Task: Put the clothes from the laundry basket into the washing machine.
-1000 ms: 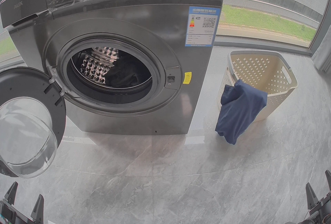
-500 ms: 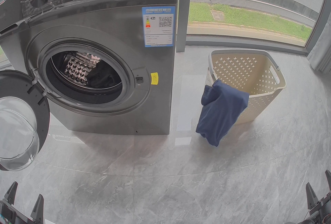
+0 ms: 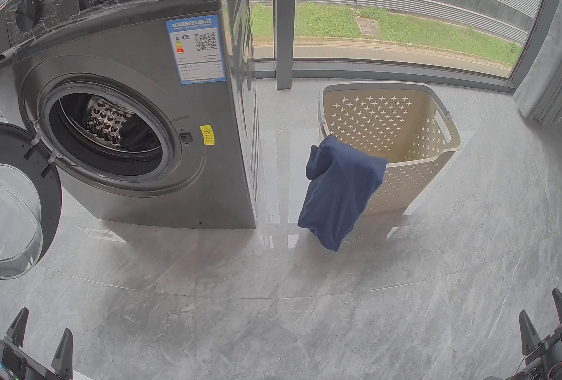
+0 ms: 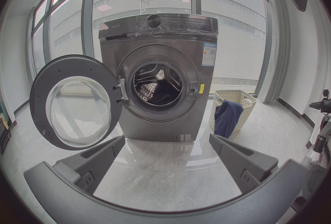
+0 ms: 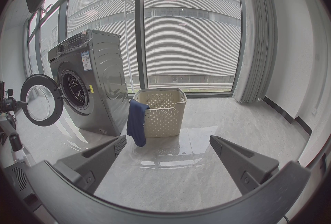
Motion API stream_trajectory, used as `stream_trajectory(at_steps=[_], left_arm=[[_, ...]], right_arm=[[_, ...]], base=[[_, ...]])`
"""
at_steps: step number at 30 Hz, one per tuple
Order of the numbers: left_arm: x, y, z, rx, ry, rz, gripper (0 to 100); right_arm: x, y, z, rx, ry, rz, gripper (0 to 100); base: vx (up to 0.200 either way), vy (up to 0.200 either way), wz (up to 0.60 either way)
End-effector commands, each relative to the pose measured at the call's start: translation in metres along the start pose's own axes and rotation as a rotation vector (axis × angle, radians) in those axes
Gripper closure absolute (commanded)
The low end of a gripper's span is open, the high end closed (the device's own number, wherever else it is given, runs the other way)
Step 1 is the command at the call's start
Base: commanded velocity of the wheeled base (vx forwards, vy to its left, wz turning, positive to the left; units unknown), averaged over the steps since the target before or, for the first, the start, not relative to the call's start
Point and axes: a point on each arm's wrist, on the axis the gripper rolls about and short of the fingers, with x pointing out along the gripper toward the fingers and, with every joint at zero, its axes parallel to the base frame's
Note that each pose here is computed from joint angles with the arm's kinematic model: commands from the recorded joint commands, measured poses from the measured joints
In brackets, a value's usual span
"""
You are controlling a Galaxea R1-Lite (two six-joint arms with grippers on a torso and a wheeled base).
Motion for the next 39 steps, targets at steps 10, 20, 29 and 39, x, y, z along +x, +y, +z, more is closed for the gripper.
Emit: stream_trajectory(at_steps=[10, 20, 29, 39], left_arm=[[0.0006, 0.0001, -0.0046, -0.002, 0.009, -0.001, 0], [0.0006, 0.0000, -0.0046, -0.006, 0.009, -0.006, 0], [0.0006, 0.0000, -0.0046, -0.004, 0.009, -0.005, 0], [0.0006, 0.0000, -0.0046, -0.006, 0.009, -0.008, 0]], right_arm=[[0.0016, 0.0000, -0.0048, 0.000, 0.022, 0.000, 0], [0.0016, 0.0000, -0.0048, 0.000, 0.022, 0.000, 0], [0.0016, 0.0000, -0.0048, 0.000, 0.022, 0.000, 0], [0.0016, 0.0000, -0.0048, 0.000, 0.022, 0.000, 0]], base=[[0.000, -0.160, 0.00], [0.120, 0.000, 0.00], [0.067, 0.000, 0.00], [0.000, 0.140, 0.00]])
